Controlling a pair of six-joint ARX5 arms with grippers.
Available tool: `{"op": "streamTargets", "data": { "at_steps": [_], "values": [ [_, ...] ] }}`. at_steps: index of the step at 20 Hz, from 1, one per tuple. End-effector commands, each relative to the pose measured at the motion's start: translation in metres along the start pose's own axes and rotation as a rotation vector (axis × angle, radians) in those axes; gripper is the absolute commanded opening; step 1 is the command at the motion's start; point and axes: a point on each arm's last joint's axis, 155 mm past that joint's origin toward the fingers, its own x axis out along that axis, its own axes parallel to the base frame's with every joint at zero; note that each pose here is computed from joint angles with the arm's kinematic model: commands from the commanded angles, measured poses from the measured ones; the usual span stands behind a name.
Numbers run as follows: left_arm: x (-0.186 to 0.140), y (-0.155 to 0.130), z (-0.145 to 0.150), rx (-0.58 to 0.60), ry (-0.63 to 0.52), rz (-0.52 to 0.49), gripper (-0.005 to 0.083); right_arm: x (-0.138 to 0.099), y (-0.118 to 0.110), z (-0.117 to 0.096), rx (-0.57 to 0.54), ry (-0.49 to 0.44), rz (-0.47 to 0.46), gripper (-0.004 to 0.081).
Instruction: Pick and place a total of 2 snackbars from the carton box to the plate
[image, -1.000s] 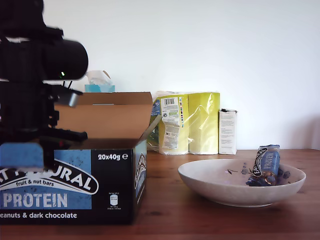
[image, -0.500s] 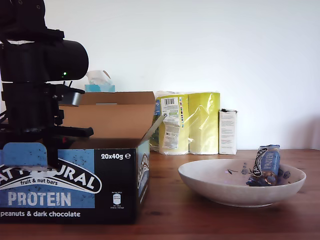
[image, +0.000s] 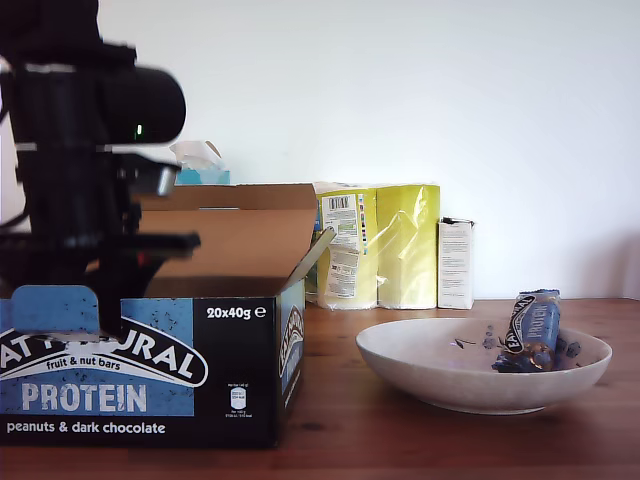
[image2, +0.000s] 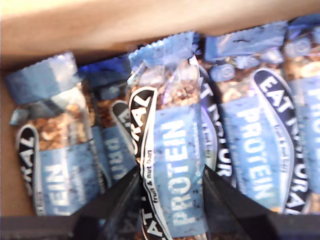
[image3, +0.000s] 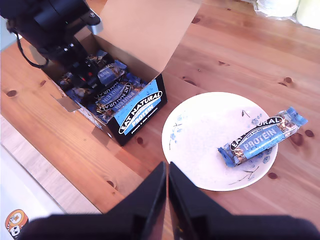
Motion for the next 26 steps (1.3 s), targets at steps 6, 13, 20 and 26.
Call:
{"op": "streamTargets", "data": {
  "at_steps": [6, 13, 20, 26],
  "values": [
    [-0.073, 0.0, 0.026, -0.001, -0.192, -0.053, 0.0142, 0.004, 0.001, -0.004, -0.006, 0.009, 0.011, -0.0013],
    [-0.123, -0.059, 0.047, 0.076, -0.375, -0.284, 0.0142, -0.002, 0.003, -0.004, -0.012, -0.008, 0.009, -0.0013],
    [-0.179, -0.147, 0.078, 0.182, -0.64, -0.509, 0.0142, -0.017, 0.011, -0.018, -0.002, -0.007, 0.004, -0.0013],
    [-0.197, -0.188, 0.08, 0.199, -0.703, -0.598, 0.0143, -0.032, 0.017, -0.025, 0.01, -0.03, -0.004, -0.0013]
  ]
}}
